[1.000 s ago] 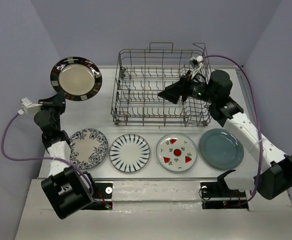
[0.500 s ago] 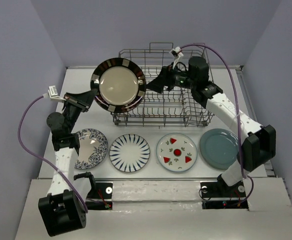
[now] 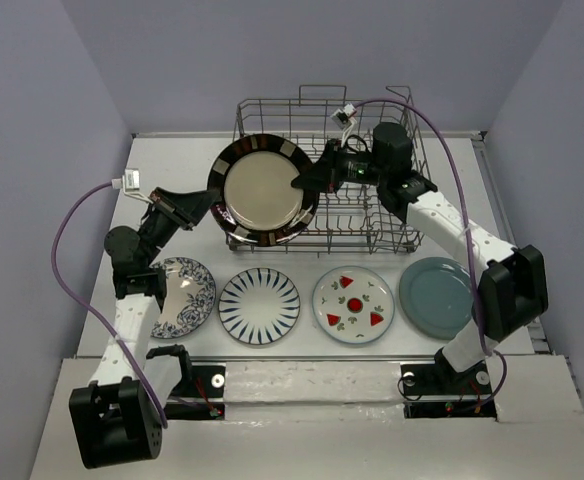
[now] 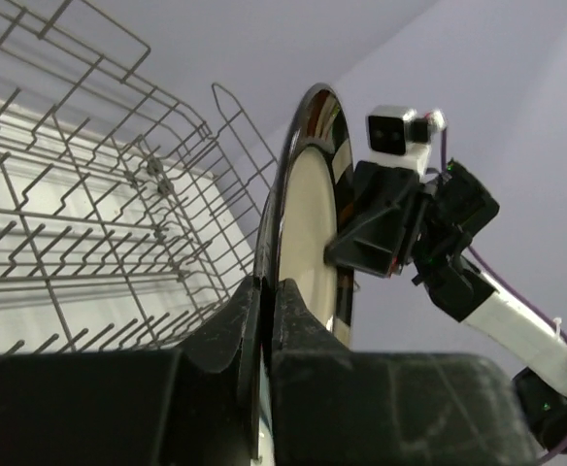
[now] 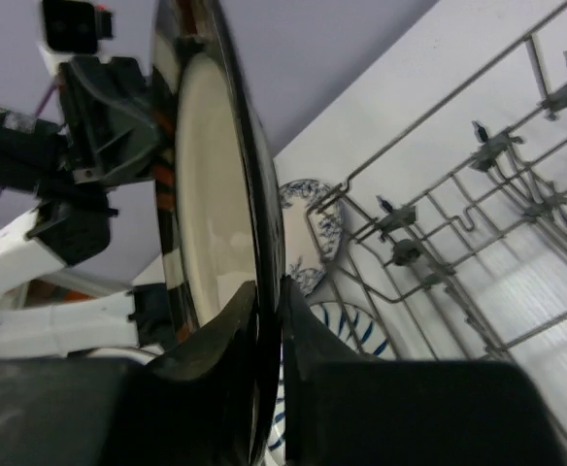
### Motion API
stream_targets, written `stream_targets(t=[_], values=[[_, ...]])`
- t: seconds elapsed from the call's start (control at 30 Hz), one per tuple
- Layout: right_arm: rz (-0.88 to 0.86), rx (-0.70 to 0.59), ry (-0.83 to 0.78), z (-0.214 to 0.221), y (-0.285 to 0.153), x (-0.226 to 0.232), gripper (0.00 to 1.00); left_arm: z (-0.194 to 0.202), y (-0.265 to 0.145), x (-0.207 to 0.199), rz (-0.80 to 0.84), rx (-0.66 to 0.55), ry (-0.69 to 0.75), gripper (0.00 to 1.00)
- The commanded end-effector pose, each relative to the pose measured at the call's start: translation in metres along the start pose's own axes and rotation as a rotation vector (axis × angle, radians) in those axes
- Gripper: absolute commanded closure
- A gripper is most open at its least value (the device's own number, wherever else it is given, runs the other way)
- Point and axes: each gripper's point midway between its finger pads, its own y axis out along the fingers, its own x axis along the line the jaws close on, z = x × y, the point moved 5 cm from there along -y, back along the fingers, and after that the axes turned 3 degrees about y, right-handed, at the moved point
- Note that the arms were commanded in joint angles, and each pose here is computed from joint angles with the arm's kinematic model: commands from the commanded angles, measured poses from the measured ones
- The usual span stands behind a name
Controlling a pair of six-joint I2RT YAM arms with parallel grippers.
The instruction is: Load the plates into the dish rack
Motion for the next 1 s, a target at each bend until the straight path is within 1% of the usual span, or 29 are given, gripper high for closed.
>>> stream_targets(t=[0.0, 0.03, 0.07, 0.1, 0.13, 0.17, 0.23, 0.27, 0.3, 0.33, 0.37, 0.4, 0.47, 0.5, 0.53, 0.57, 0.63, 0.67, 0.7, 0.73, 0.77, 0.8, 0.87, 0.93, 0.97], values=[[-0.089, -0.054, -0.033, -0.014, -0.005, 0.028, 0.93, -0.011, -0.003, -0.037, 0.139, -0.034, 0.087, 0.78], [-0.086, -0.074, -0.043, -0.018, -0.009, 0.035, 0.93, -0.010, -0.002, -0.040, 0.147, -0.004, 0.132, 0.69], [-0.054, -0.105, -0.042, -0.023, -0.011, 0.035, 0.93, -0.008, -0.001, -0.039, 0.142, 0.019, 0.144, 0.59], [-0.032, -0.125, -0.052, -0.027, -0.013, 0.036, 0.93, -0.002, -0.001, -0.036, 0.121, 0.056, 0.132, 0.41], [0.002, -0.147, -0.056, -0.032, -0.015, 0.037, 0.93, 0.001, 0.000, -0.037, 0.117, 0.077, 0.145, 0.33], [0.073, -0.191, -0.055, -0.044, -0.020, 0.039, 0.93, 0.002, 0.002, -0.039, 0.118, 0.086, 0.219, 0.26], [0.166, -0.244, -0.076, -0.059, -0.030, 0.032, 0.93, 0.012, 0.003, -0.039, 0.083, 0.123, 0.246, 0.04], [0.247, -0.279, -0.064, -0.064, -0.034, 0.026, 0.93, 0.017, 0.004, -0.040, 0.086, 0.140, 0.306, 0.01], [0.288, -0.317, -0.080, -0.077, -0.041, 0.024, 0.93, 0.019, 0.004, -0.040, 0.075, 0.146, 0.330, 0.01], [0.395, -0.358, -0.058, -0.084, -0.052, 0.010, 0.93, 0.021, 0.004, -0.042, 0.050, 0.152, 0.378, 0.01], [0.440, -0.389, -0.057, -0.090, -0.058, 0.006, 0.93, 0.021, 0.004, -0.046, 0.031, 0.151, 0.366, 0.01], [0.475, -0.419, -0.052, -0.096, -0.064, 0.003, 0.93, 0.021, 0.004, -0.046, 0.018, 0.150, 0.433, 0.01], [0.623, -0.503, -0.055, -0.110, -0.080, -0.009, 0.93, 0.021, 0.002, -0.056, -0.043, 0.134, 0.485, 0.01], [0.680, -0.527, -0.078, -0.115, -0.086, -0.013, 0.93, 0.024, -0.004, -0.059, -0.064, 0.142, 0.542, 0.01], [0.737, -0.552, -0.088, -0.120, -0.091, -0.017, 0.93, 0.023, -0.006, -0.062, -0.080, 0.132, 0.572, 0.01], [0.851, -0.617, -0.101, -0.130, -0.105, -0.024, 0.93, 0.027, -0.006, -0.069, -0.094, 0.116, 0.595, 0.01], [0.968, -0.641, -0.132, -0.136, -0.112, -0.039, 0.93, 0.033, -0.015, -0.073, -0.111, 0.128, 0.663, 0.01], [1.049, -0.691, -0.144, -0.146, -0.122, -0.041, 0.93, 0.039, -0.016, -0.076, -0.124, 0.134, 0.675, 0.01], [1.085, -0.701, -0.153, -0.150, -0.124, -0.045, 0.93, 0.042, -0.018, -0.076, -0.132, 0.140, 0.690, 0.01], [1.155, -0.700, -0.168, -0.152, -0.126, -0.057, 0.93, 0.041, -0.021, -0.072, -0.174, 0.124, 0.715, 0.01], [1.169, -0.729, -0.186, -0.163, -0.128, -0.053, 0.93, 0.051, -0.024, -0.071, -0.173, 0.156, 0.716, 0.01], [1.190, -0.737, -0.197, -0.168, -0.129, -0.055, 0.93, 0.049, -0.025, -0.066, -0.204, 0.146, 0.723, 0.01], [1.248, -0.761, -0.240, -0.184, -0.131, -0.057, 0.93, 0.056, -0.025, -0.066, -0.193, 0.164, 0.722, 0.01], [1.305, -0.749, -0.300, -0.193, -0.134, -0.060, 0.93, 0.059, -0.025, -0.065, -0.189, 0.179, 0.724, 0.01], [1.361, -0.727, -0.317, -0.193, -0.131, -0.074, 0.93, 0.058, -0.025, -0.066, -0.190, 0.178, 0.724, 0.01]])
